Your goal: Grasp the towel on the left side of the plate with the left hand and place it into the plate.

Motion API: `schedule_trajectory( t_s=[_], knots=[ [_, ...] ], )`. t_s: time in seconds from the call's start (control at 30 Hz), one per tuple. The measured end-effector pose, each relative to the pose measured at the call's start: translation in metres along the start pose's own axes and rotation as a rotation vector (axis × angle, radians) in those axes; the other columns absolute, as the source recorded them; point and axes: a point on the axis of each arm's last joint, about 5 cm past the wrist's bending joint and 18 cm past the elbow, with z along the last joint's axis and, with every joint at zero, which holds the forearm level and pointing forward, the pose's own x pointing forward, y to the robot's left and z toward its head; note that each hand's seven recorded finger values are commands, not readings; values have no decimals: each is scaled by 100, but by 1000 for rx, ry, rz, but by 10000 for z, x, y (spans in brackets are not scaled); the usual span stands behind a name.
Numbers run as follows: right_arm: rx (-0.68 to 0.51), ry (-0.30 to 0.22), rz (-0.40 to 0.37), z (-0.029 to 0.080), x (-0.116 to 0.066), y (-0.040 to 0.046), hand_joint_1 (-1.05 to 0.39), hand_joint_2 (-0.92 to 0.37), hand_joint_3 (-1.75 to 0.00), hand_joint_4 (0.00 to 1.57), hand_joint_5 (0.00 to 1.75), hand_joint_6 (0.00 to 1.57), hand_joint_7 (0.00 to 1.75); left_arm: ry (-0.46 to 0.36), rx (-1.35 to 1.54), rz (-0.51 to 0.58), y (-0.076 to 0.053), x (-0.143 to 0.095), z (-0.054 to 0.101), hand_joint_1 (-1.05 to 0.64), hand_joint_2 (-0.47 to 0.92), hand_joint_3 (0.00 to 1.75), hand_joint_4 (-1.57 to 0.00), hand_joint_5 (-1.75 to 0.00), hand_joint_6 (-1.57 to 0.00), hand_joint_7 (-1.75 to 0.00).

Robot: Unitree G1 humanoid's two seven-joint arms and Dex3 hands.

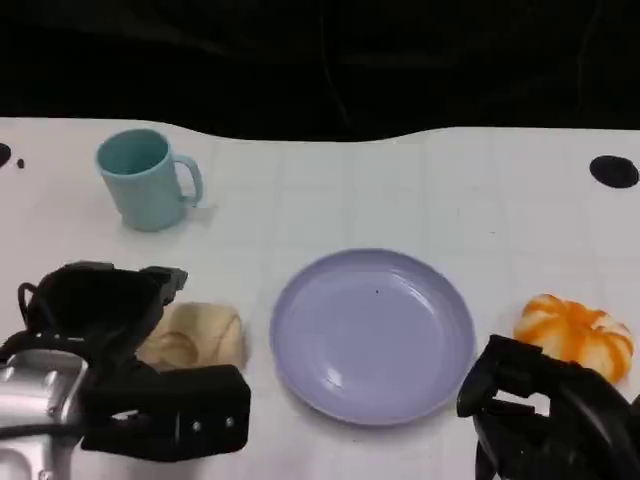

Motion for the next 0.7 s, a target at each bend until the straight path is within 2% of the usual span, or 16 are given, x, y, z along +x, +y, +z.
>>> schedule_trajectory(
  t_s=[0.27,0.37,0.47,0.5,0.53,0.57,0.6,0.67,0.7],
  knots=[
    [-3,3,0,5,7,-5,-8,-68,-106,69,175,52,163,15,11,-101,-149,267,54,-54,87,0,-45,-5,-38,0],
    [-3,3,0,3,8,-4,-8,-67,-107,69,175,52,164,40,8,-112,-201,369,51,-48,89,1,-48,-5,-40,-1],
    [-3,4,0,-1,5,-3,-8,-67,-107,69,175,52,164,55,-3,-115,-277,464,61,-38,92,4,-55,-6,-44,-2],
    [-2,4,1,-1,5,-2,-8,-67,-107,69,175,52,164,61,-4,-117,-306,492,60,-34,92,9,-68,-13,-48,-3],
    [-1,5,1,-2,4,-1,-8,-67,-107,69,175,52,163,65,-3,-117,-334,516,57,-32,92,12,-75,-16,-51,-4],
    [-1,5,1,-3,3,-1,-8,-68,-107,69,175,52,163,69,-4,-111,-363,535,49,-30,92,16,-75,-45,-59,-4],
    [-1,5,0,-3,2,-1,-8,-68,-107,69,175,52,163,65,-15,-100,-390,548,43,-28,92,25,-74,-76,-74,-7],
    [0,5,1,-3,0,0,-8,-68,-106,69,175,52,163,41,-31,-57,-443,557,27,-28,92,31,-77,-93,-88,-10],
    [0,5,1,-2,0,0,-8,-68,-106,69,175,52,163,28,-40,-37,-467,558,16,-28,92,28,-78,-116,-100,-16]
  ],
)
